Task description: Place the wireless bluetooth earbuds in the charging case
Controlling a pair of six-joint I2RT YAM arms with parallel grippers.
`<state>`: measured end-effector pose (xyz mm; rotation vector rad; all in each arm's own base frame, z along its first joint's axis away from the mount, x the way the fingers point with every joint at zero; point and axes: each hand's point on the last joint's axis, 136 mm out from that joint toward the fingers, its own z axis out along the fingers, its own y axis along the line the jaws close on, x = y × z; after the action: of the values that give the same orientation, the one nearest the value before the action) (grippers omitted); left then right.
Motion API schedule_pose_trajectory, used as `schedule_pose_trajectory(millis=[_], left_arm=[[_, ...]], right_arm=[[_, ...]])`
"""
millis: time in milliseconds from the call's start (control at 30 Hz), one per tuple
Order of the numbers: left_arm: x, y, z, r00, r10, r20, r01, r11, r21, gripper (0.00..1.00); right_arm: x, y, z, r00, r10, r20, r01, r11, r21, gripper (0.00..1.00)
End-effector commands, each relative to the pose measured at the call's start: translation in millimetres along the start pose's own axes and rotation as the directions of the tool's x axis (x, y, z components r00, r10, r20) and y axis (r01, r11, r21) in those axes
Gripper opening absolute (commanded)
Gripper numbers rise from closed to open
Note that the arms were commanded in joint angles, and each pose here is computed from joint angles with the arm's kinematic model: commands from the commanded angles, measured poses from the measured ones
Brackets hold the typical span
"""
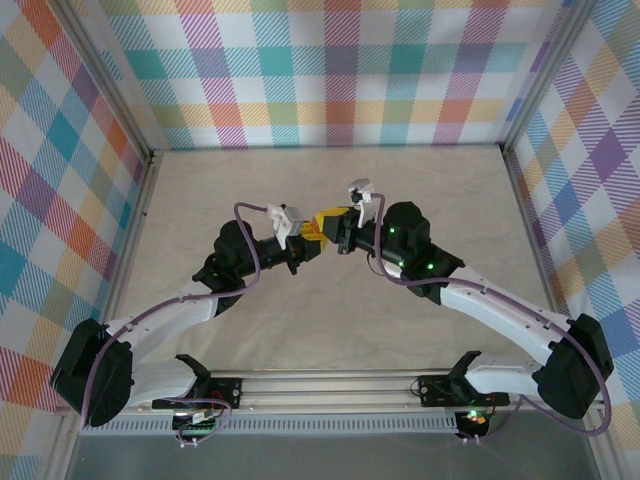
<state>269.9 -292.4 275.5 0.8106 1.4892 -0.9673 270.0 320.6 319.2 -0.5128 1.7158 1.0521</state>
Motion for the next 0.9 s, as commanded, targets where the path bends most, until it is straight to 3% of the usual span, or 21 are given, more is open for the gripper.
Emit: schedule_pose_trajectory(millis=[0,867], left_arm=[[-39,-11,-4,0.993,0.045,0.110,-0.047,0.999,0.018,0.00],[-60,-12,-14,0.981,0.025,0.191,-0.024,1.000,-0.008,0.00]], right_arm=[[1,5,0,0.999,-0.033,0.014,0.033,0.999,-0.021,0.12],[3,6,-9,0.997,-0.065,0.039,0.065,0.998,-0.005,0.11]])
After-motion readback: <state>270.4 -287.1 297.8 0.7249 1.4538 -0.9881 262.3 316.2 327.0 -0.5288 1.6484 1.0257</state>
